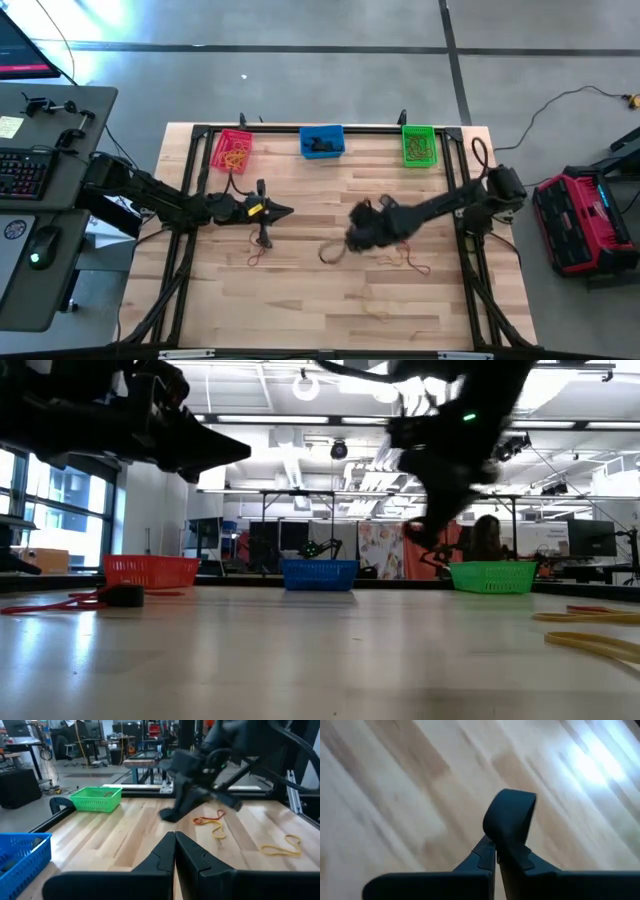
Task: Sort rubber bands into baskets
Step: Put the right black rubber band into the blue bin
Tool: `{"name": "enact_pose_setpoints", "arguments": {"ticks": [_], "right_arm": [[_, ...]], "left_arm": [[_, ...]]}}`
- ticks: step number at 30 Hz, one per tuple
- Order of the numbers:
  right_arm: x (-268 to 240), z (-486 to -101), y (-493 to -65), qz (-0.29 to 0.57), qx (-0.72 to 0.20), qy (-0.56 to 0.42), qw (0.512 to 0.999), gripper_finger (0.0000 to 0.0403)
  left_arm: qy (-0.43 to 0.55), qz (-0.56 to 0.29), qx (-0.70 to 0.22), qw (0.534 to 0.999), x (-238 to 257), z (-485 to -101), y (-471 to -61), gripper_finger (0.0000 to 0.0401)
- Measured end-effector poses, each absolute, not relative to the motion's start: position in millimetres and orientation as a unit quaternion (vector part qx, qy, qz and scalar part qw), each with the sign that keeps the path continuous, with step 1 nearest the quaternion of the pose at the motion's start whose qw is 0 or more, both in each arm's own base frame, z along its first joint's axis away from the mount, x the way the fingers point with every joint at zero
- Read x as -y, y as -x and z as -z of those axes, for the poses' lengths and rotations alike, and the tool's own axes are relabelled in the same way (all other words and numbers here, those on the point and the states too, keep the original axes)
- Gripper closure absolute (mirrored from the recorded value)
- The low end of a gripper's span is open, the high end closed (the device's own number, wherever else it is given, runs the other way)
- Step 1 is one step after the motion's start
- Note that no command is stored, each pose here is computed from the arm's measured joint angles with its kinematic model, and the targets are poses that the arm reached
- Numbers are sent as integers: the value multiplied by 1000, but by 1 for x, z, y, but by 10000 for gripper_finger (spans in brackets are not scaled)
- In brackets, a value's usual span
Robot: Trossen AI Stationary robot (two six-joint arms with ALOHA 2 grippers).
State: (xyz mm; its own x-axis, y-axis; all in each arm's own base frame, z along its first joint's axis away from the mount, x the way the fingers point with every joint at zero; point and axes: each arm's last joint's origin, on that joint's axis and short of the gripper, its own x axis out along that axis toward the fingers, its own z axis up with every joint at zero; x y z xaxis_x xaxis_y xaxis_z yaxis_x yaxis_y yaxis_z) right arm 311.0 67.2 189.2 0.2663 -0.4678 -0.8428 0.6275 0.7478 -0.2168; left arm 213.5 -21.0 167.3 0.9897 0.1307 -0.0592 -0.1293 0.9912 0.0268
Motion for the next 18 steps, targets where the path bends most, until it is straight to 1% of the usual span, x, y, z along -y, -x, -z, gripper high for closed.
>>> {"name": "enact_pose_setpoints", "arguments": {"ticks": [5,9,18], "right_arm": [[-18,-194,-340,296,-465,-88,830,402],[24,-202,-354,280,-419,-92,859,402],[114,-215,-356,269,-337,-119,894,403]], "left_arm": [[-14,-61,-31,998,21,-166,-213,401],[-23,-55,-31,998,21,-167,-213,401],[-24,-55,-31,998,21,-166,-213,401]]}}
